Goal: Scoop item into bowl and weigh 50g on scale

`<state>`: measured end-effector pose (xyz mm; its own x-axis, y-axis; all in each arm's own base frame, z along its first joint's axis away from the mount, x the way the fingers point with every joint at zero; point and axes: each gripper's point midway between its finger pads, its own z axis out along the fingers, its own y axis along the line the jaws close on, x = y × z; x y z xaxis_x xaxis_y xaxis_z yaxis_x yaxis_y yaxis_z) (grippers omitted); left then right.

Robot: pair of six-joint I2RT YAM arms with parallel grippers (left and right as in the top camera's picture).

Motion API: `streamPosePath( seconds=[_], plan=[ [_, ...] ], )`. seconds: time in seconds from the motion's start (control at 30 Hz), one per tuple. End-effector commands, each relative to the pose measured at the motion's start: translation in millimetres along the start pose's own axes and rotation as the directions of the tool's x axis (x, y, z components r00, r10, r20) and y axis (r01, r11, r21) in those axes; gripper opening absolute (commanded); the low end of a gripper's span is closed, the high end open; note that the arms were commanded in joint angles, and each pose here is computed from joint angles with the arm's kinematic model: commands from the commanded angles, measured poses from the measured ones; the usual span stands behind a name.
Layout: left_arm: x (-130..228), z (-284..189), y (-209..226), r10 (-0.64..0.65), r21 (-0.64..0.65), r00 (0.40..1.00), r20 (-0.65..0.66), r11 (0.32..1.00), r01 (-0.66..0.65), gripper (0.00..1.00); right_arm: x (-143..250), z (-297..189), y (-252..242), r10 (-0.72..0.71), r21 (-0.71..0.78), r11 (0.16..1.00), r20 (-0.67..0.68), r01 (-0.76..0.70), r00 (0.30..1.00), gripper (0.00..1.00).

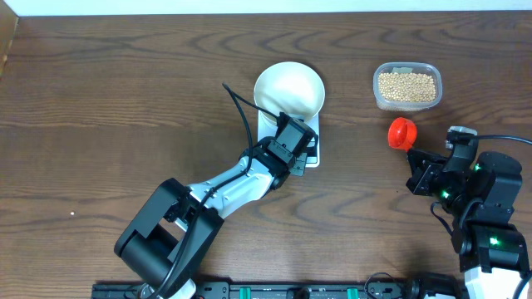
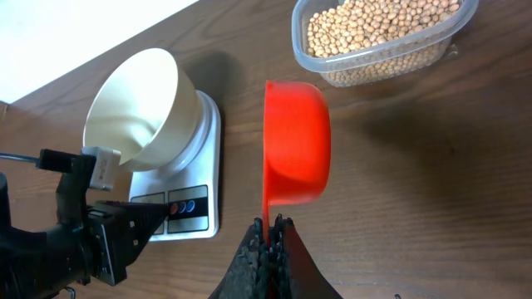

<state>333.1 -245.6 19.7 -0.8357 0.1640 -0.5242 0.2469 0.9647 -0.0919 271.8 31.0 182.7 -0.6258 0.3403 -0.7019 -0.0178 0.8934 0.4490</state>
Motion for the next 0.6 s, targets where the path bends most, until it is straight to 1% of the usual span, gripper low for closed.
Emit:
streamPosePath(
  seconds=[0.0, 0.57],
  plan=[
    [-0.8, -3.3, 5.7, 0.01, -0.018, 1.0, 0.012, 1.0, -0.009, 0.07, -6.2, -3.7, 1.7, -0.024, 0.001, 1.0, 0.019, 0.024, 1.0, 0.01],
    [7.4, 7.6, 1.7, 0.011, 0.004, 1.0, -0.015, 1.0, -0.011, 0.07, -6.2, -3.6, 1.6, -0.024, 0.001, 1.0, 0.019, 0.024, 1.0, 0.01]
  ],
)
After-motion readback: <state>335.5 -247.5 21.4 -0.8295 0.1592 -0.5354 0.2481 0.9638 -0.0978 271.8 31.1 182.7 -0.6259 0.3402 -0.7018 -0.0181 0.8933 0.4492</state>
